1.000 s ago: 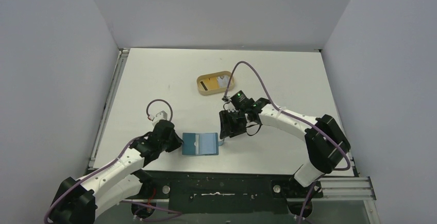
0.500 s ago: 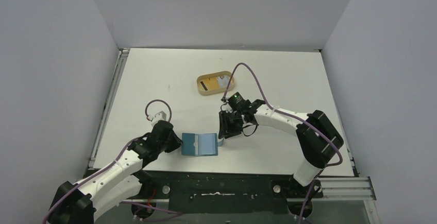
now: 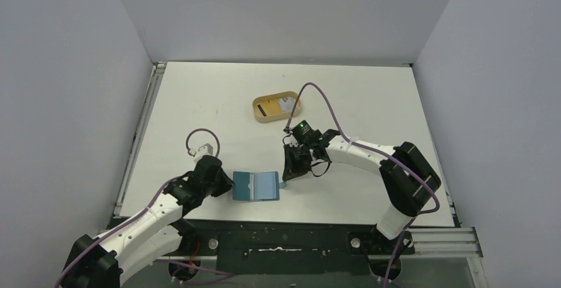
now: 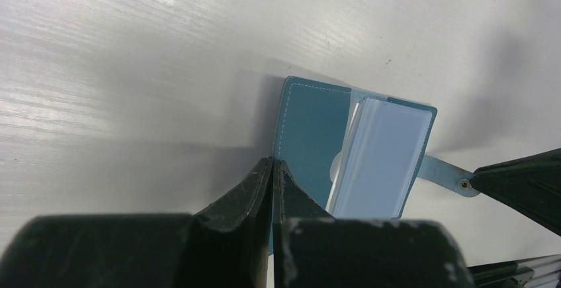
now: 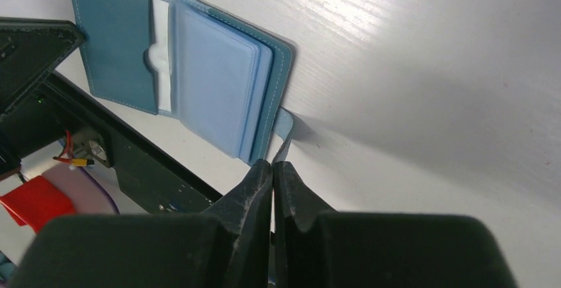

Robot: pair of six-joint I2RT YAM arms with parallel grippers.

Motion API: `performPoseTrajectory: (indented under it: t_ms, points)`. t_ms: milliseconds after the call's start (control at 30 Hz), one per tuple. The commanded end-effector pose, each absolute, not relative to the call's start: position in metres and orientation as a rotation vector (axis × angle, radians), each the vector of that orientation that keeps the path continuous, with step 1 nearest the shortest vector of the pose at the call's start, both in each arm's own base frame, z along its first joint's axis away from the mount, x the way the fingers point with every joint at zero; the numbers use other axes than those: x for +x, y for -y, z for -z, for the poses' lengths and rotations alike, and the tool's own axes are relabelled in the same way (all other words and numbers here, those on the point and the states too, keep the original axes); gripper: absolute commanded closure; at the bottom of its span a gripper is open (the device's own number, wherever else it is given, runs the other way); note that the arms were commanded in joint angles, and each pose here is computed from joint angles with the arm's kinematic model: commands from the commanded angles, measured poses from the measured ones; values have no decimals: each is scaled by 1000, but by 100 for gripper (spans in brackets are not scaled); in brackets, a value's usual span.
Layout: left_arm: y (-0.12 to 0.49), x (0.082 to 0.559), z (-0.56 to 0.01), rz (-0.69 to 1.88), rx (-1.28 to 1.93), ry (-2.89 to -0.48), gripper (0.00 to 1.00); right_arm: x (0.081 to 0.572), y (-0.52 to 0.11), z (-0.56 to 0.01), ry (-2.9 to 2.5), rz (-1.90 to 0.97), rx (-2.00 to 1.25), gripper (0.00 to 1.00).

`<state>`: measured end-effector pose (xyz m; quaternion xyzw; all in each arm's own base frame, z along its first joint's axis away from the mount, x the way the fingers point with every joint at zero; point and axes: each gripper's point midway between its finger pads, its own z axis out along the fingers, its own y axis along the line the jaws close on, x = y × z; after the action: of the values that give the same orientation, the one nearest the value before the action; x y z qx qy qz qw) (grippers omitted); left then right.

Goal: Take the credit cards out of the card holder

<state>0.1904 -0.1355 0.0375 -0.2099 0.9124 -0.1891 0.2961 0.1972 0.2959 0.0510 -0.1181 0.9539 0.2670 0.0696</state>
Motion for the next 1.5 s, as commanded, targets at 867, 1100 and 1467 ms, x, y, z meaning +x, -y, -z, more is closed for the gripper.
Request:
performPoseTrajectory:
  t_ms: [867,1100,1467]
  points:
    - [215,214,-105,653,-323,-2380,100,205,-310,-43,-2797,-966,-308,100]
    - [237,212,-99,745,-340,-2378,74,205,-305,-36,-2800,-989,-290,100]
    - [262,212,-91,859,-379,-2393,58,204,-297,-28,-2803,-1003,-265,100]
